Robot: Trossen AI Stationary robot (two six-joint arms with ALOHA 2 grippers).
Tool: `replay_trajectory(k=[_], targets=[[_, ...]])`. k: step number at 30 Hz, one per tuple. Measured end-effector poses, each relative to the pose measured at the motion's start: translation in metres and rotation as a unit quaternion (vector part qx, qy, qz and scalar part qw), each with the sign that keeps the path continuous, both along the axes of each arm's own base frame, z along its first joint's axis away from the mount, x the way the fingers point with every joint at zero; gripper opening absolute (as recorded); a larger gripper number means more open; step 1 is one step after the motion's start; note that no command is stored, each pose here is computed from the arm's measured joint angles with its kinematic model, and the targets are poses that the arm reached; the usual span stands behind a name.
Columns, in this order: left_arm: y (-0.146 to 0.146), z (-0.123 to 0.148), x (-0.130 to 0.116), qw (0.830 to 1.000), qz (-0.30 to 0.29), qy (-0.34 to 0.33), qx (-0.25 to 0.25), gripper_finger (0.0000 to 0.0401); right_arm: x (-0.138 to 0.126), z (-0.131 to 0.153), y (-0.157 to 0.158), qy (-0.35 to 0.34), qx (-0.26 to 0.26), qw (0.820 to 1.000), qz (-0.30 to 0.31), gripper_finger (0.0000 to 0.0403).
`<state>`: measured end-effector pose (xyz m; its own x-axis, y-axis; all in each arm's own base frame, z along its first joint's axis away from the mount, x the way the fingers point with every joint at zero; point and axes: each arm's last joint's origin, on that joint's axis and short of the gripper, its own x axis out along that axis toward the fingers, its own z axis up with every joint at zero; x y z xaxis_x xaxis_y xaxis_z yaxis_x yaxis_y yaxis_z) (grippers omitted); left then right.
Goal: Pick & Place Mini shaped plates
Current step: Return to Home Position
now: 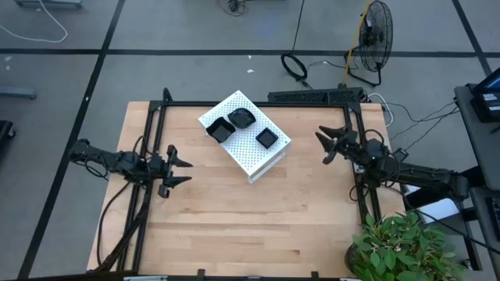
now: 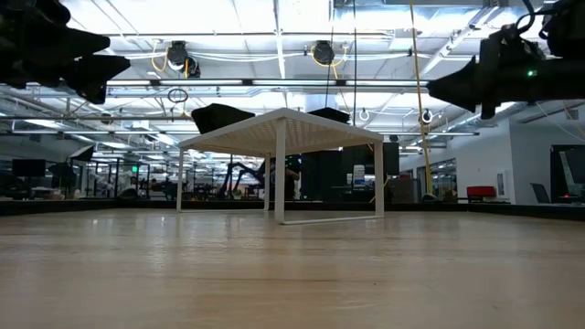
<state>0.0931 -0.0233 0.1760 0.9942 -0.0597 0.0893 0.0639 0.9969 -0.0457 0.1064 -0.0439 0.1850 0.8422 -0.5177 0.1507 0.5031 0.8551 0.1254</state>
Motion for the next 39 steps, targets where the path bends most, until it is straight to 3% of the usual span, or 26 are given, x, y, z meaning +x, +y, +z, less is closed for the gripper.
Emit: replay_trajectory(k=[5,8,14,19,25,29,34,39], targets=[[0.001,0.0,0.0,1.0,0.014,-0.002,0.005,0.0212,0.003,-0.002,0.007,0.038,-0.039,0.999,0.006,0.013],[0.001,0.0,0.0,1.0,0.025,0.0,0.002,0.0212,0.004,0.001,0.015,0.025,-0.053,0.998,0.028,0.013],[0.002,0.0,0.0,1.0,0.026,0.002,-0.005,0.0212,-0.003,0.009,0.031,0.005,-0.086,0.996,0.004,0.013],[0.001,-0.001,0.0,1.0,0.026,0.009,-0.006,0.0212,-0.008,0.008,0.042,0.023,-0.122,0.991,0.041,0.013],[0.001,-0.002,0.0,0.999,0.024,0.013,-0.018,0.0212,-0.017,0.001,0.043,0.068,-0.101,0.992,-0.022,0.013],[0.002,-0.002,0.0,0.999,0.026,0.013,-0.015,0.0212,-0.015,-0.007,0.047,0.098,-0.11,0.988,0.049,0.013],[0.002,-0.002,0.0,1.0,0.028,0.012,-0.005,0.0212,-0.013,-0.015,0.052,0.111,-0.065,0.982,0.135,0.013],[0.002,-0.002,0.0,0.999,0.04,0.014,-0.003,0.0212,-0.012,-0.017,0.054,0.118,-0.074,0.974,0.179,0.013]])
